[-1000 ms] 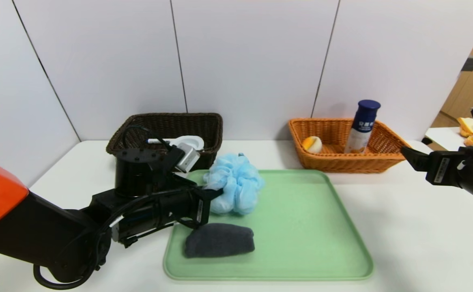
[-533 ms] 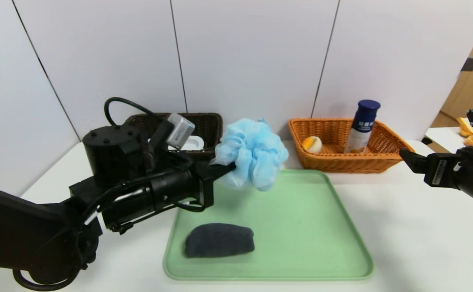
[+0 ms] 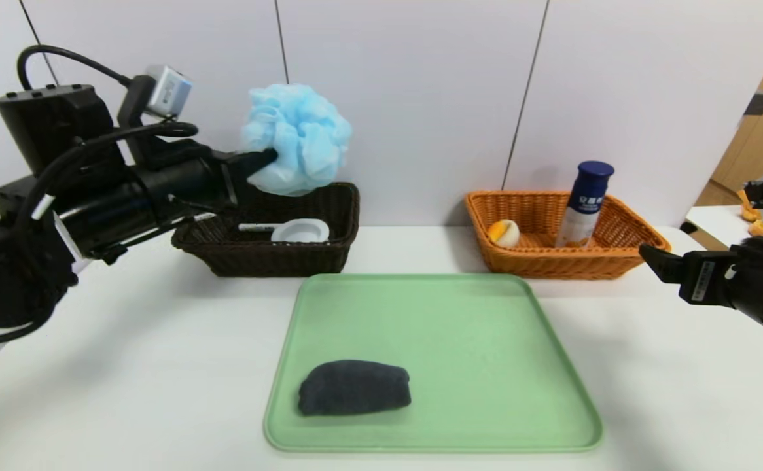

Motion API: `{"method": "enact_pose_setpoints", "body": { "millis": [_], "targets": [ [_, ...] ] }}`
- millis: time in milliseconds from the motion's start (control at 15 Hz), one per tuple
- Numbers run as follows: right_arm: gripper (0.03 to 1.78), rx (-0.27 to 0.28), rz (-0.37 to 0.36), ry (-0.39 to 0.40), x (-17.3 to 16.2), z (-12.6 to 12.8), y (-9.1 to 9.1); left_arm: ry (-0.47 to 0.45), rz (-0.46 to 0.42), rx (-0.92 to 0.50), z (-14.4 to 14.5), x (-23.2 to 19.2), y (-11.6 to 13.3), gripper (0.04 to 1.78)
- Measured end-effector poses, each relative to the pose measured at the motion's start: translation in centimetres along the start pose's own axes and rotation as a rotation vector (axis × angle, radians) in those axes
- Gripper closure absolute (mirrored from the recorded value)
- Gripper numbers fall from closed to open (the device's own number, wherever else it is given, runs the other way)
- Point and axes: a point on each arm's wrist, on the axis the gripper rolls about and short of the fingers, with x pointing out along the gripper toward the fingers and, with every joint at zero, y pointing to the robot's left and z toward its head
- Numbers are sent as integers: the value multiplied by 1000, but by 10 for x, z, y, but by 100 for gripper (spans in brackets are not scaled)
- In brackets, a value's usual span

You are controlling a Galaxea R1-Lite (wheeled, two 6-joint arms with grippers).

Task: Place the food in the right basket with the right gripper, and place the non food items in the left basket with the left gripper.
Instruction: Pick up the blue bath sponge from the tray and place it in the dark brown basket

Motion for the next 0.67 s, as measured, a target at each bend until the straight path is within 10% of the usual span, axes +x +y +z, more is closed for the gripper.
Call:
{"method": "enact_pose_setpoints", "body": {
  "millis": [667],
  "targets": [
    [12, 6, -2, -29, -11, -10, -3, 293, 234, -37, -22, 6, 88, 176]
  ]
}}
